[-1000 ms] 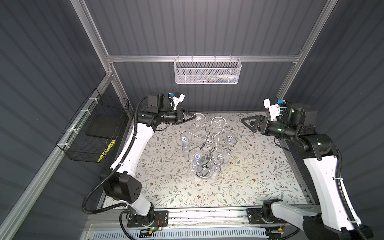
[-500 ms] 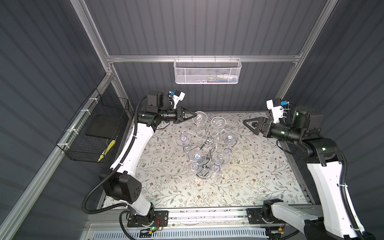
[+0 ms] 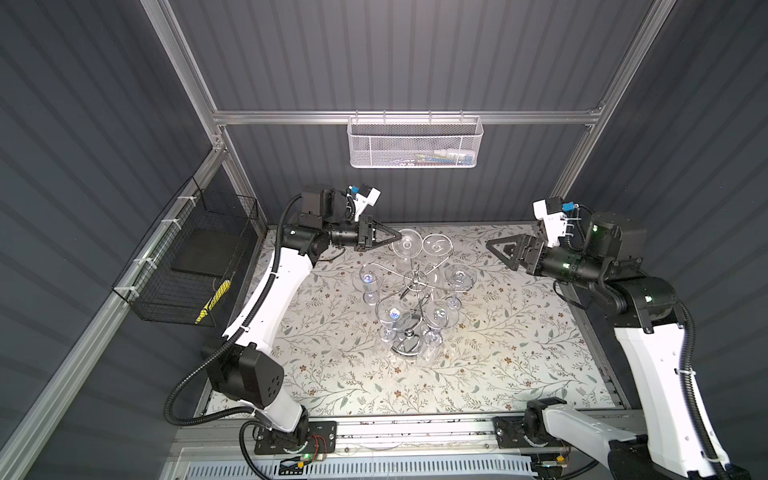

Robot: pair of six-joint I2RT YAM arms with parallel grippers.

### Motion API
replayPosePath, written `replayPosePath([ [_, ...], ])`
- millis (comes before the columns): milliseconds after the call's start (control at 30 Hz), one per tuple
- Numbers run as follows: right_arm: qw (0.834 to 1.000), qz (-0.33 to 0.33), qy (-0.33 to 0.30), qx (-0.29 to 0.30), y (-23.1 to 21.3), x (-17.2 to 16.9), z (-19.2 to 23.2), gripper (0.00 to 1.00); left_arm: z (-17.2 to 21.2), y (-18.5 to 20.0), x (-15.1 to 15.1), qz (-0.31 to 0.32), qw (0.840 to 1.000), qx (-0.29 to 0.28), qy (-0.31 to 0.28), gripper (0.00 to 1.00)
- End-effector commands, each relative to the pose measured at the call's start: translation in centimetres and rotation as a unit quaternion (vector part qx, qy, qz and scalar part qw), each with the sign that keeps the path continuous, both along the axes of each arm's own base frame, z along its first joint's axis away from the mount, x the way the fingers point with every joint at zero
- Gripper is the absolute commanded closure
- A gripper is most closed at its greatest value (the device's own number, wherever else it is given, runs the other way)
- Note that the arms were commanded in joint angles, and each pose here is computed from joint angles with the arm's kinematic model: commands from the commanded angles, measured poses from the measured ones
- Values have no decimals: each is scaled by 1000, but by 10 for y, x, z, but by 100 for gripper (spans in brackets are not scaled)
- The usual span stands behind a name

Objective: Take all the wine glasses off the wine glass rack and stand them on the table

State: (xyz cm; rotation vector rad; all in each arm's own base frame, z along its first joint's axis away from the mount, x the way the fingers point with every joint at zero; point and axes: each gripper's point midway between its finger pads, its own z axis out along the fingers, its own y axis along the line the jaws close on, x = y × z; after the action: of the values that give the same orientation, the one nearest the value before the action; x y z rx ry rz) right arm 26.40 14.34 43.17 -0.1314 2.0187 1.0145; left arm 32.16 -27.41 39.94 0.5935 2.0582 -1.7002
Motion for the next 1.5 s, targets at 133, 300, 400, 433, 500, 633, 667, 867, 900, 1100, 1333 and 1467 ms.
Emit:
replayPosePath([
  [133, 1000, -2, 1, 1, -1, -6, 1, 10, 19, 7, -23, 1, 1000, -4, -25, 100],
  [300, 1000, -3, 1, 2, -1, -8, 2, 10, 24, 14, -30, 24, 999, 10, -41, 100],
  [400, 1000, -3, 2, 2, -1, -8, 1, 10, 26, 18, -33, 40, 998, 22, -48, 100],
  [433, 1000, -3, 2, 2, -1, -9, 2, 10, 27, 19, -34, 44, 998, 24, -49, 100],
  [500, 1000, -3, 2, 3, -1, -10, 2, 10, 28, 22, -36, 52, 997, 28, -52, 100],
  [633, 1000, -4, 1, 3, -2, -12, 2, 10, 31, 27, -39, 67, 995, 36, -58, 100],
  [667, 1000, -5, 1, 3, -2, -12, 2, 10, 31, 28, -40, 69, 995, 38, -60, 100],
  [867, 1000, -7, 4, 7, -2, -13, 2, 10, 34, 31, -43, 77, 994, 47, -65, 100],
  [900, 1000, -7, 2, 7, -3, -14, 3, 10, 33, 32, -42, 81, 993, 50, -67, 100],
  [1100, 1000, -6, 1, 17, -1, -13, 9, 11, 43, 43, -36, 126, 982, 80, -117, 100],
  [1333, 997, 19, -16, 80, 12, -1, 46, 16, 76, 61, -29, 162, 944, 129, -258, 100],
  [1467, 991, 52, -18, 119, 24, 11, 61, 20, 104, 57, -34, 164, 926, 81, -330, 100],
])
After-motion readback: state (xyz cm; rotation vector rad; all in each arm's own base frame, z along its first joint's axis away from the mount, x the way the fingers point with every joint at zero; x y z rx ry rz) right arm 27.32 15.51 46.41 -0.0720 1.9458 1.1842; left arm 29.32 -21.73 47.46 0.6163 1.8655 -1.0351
